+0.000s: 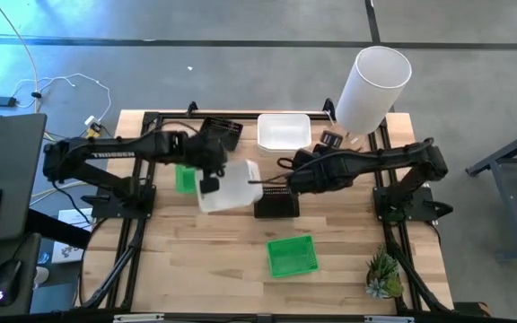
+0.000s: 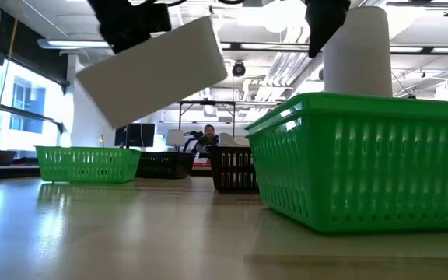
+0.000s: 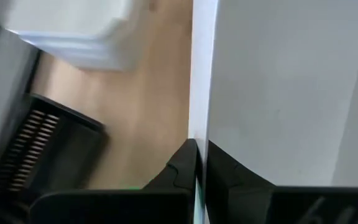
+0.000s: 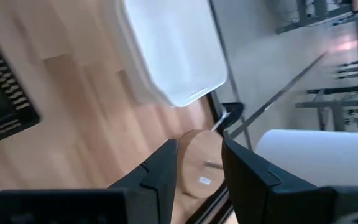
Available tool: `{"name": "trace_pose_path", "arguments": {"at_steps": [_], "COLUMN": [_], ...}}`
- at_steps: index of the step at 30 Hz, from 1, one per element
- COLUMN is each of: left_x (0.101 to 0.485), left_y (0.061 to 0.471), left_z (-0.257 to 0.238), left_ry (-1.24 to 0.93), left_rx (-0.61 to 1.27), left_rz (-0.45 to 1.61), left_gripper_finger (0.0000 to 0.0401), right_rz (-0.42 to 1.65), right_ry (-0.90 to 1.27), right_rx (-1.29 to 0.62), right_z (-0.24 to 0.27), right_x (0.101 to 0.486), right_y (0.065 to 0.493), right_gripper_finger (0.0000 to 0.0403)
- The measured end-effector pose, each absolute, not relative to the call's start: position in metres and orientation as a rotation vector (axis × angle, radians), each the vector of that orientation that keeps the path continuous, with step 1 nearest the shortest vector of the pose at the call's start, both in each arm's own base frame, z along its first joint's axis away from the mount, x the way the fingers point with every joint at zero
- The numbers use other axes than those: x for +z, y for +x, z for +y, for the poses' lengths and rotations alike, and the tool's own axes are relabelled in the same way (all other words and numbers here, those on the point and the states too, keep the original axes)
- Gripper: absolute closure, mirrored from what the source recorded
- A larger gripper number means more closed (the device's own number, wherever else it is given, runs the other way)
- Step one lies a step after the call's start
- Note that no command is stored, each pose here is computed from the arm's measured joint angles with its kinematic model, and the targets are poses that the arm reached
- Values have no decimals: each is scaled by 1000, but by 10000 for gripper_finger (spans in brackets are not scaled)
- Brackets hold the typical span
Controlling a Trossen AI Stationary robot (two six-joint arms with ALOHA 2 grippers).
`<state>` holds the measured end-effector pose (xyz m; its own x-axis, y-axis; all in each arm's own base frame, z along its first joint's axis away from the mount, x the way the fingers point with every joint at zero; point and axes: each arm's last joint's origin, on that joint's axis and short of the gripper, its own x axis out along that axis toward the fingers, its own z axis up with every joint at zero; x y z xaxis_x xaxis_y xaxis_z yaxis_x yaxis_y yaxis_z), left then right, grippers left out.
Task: Stack baskets on shelf by color
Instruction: Stack the bottom white bin on the stacked white bins
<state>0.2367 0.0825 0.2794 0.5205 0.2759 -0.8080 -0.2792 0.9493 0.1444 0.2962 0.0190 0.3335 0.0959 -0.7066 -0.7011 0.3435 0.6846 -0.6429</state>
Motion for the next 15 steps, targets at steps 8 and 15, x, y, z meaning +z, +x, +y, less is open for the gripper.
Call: {"name": "trace_pose_path", "arguments": {"at_steps": [8, 15], "left_x": [293, 302], "left_y": [232, 226], "left_z": [120, 144], "left_ry": [149, 195], "left_rx": [597, 772], "left_rz": [882, 812], "left_gripper_finger": [401, 401], "right_rz": [1155, 984], "right_ry": [-350, -344], "right_rx": [-858, -888], "right_z": [-8, -25], "right_x": [336, 343], "right_y": [311, 331], "right_gripper_finger": [290, 290]}}
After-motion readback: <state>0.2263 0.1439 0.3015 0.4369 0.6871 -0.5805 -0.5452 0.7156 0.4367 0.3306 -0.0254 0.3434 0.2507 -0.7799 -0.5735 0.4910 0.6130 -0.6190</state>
